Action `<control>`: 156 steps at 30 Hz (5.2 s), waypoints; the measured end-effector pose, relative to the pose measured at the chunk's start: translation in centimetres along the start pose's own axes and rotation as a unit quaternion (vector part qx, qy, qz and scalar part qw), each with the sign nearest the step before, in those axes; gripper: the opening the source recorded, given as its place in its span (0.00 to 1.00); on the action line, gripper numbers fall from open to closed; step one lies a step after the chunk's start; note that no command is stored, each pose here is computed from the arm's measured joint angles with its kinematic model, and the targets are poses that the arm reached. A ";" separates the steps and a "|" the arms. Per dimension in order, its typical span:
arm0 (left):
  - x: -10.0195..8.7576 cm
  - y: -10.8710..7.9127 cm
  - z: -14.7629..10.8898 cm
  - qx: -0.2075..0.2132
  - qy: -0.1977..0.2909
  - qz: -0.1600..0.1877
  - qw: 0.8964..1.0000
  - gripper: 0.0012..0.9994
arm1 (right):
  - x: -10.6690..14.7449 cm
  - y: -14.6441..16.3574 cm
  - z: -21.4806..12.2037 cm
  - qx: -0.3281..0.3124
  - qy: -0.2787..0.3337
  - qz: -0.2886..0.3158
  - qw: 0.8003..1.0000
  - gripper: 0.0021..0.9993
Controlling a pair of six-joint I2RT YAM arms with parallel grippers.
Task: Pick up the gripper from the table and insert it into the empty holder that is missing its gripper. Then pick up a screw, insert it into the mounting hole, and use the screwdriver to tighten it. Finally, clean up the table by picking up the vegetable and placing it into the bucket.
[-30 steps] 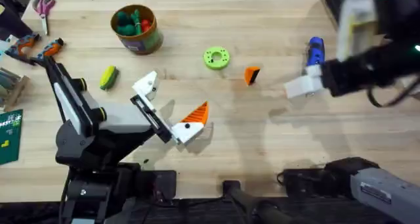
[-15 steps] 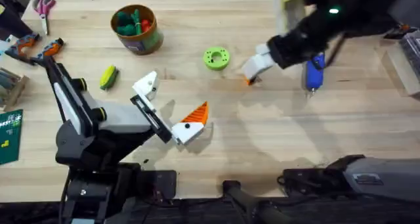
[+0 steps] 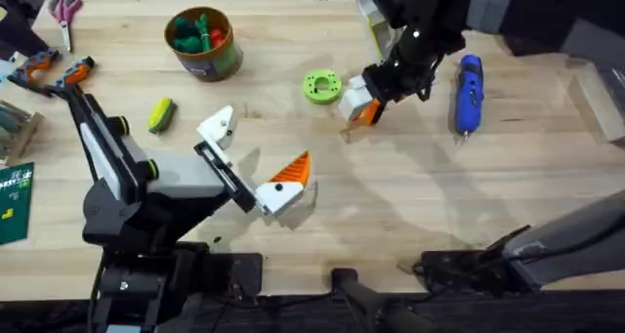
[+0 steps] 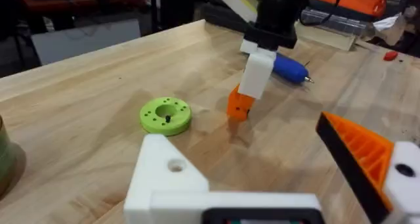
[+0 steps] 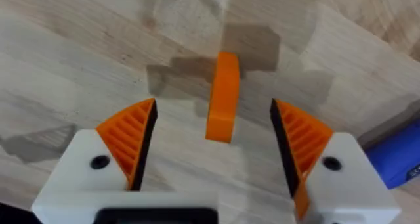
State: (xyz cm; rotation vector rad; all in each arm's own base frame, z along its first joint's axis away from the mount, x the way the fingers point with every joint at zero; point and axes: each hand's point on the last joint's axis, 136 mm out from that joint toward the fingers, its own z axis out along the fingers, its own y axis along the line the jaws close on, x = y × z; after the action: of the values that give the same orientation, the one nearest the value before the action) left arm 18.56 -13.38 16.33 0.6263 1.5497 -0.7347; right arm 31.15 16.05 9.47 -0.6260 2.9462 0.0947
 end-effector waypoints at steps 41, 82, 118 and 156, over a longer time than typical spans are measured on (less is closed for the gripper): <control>0.0 0.0 0.0 0.000 0.000 0.000 1.000 0.99 | -0.3 5.9 -8.1 -0.169 -0.036 -0.002 0.985 0.01; 0.6 -3.6 -0.4 0.105 0.009 0.024 0.994 0.99 | 2.4 16.6 -9.8 -0.636 -0.045 -0.070 0.767 0.01; 0.6 -3.6 -0.4 0.105 0.008 0.026 0.994 0.99 | 0.7 17.5 -7.7 -0.647 0.011 -0.010 0.763 0.01; 0.6 -3.4 -0.4 0.099 0.010 0.013 0.995 0.99 | -0.5 19.5 -6.4 -0.644 0.066 0.036 0.762 0.01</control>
State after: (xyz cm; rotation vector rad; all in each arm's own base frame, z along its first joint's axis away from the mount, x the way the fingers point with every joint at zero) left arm 15.73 -15.32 16.09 0.8011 1.4949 -0.8717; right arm 22.91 33.48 16.52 -0.5773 2.5583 2.2310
